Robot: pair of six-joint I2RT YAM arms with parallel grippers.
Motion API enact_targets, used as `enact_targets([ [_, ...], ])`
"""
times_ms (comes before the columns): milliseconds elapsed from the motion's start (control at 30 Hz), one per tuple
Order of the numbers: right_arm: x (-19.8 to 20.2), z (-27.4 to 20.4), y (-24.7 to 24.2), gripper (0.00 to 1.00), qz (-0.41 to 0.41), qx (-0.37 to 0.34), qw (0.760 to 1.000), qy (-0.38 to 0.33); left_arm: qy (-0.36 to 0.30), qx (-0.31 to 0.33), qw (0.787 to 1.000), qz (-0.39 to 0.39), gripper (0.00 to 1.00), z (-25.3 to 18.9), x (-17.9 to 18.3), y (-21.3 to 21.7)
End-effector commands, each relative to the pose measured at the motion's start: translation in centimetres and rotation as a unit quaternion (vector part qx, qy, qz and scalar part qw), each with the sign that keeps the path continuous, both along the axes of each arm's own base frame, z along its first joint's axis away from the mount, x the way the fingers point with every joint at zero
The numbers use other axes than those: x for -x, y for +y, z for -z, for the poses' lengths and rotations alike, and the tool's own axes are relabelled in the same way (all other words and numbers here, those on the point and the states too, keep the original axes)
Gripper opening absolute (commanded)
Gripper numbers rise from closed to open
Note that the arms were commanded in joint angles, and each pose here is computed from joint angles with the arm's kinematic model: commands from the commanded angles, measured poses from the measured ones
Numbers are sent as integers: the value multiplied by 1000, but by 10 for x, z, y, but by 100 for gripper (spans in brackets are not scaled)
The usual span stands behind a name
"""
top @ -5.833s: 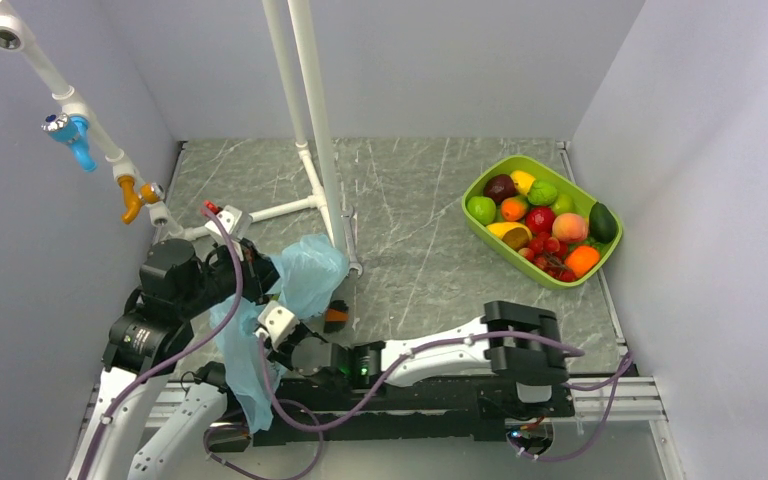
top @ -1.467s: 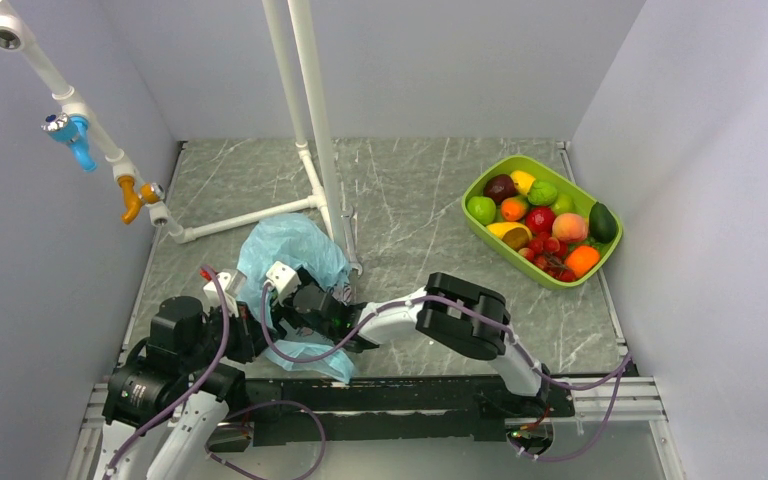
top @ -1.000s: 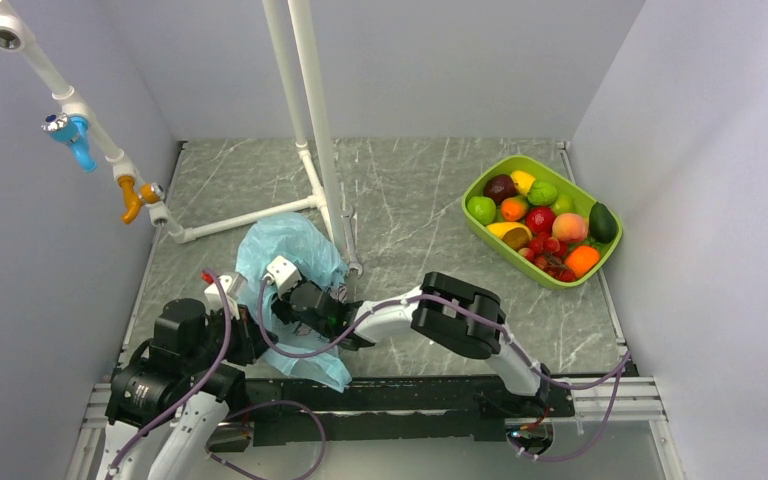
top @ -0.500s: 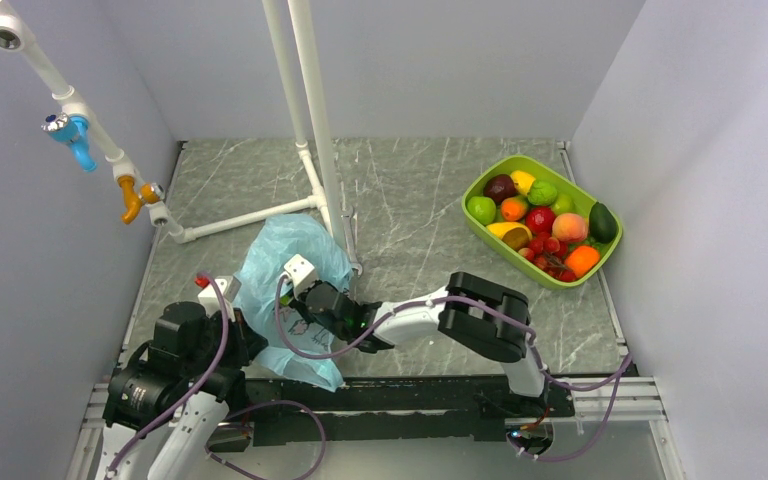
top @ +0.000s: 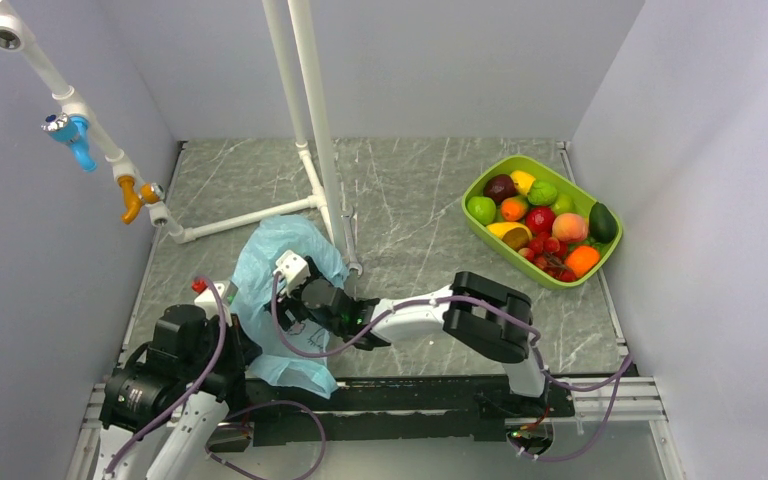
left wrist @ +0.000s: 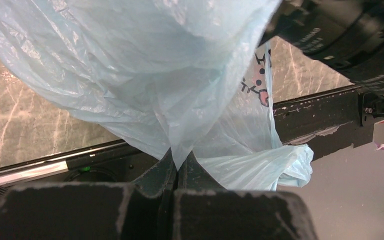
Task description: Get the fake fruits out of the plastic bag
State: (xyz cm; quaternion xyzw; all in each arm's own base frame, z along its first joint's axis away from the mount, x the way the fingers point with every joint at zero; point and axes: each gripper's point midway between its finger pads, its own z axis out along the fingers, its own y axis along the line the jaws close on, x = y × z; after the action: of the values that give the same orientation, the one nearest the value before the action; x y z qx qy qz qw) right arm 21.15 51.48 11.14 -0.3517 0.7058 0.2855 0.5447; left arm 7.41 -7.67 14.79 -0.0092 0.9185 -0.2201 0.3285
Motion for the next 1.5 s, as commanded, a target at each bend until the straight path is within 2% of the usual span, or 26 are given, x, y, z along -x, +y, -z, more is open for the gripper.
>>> enact_targets([
  [0,-13,1,16,87,14,-3,1000,-4,-3,-1,1000,-5,0,-9,0,2],
  [167,-20,24,23,94,15,28,999,-4,13,-6,1000,-4,0,-1,3,2],
  [333,-24,53,22,94,17,62,998,-5,11,-3,1000,-2,0,2,4,1],
  [433,-30,64,24,91,29,79,996,-1,15,-1,1000,-1,0,6,2,0],
  [800,-35,42,36,68,41,36,999,2,6,7,1000,2,0,8,-1,-3],
  [1200,-31,-4,28,24,37,-9,999,4,2,9,1000,-1,0,8,-2,-3],
  [1467,-19,-41,11,13,30,-46,998,16,-10,14,1000,-4,0,6,-2,-3],
])
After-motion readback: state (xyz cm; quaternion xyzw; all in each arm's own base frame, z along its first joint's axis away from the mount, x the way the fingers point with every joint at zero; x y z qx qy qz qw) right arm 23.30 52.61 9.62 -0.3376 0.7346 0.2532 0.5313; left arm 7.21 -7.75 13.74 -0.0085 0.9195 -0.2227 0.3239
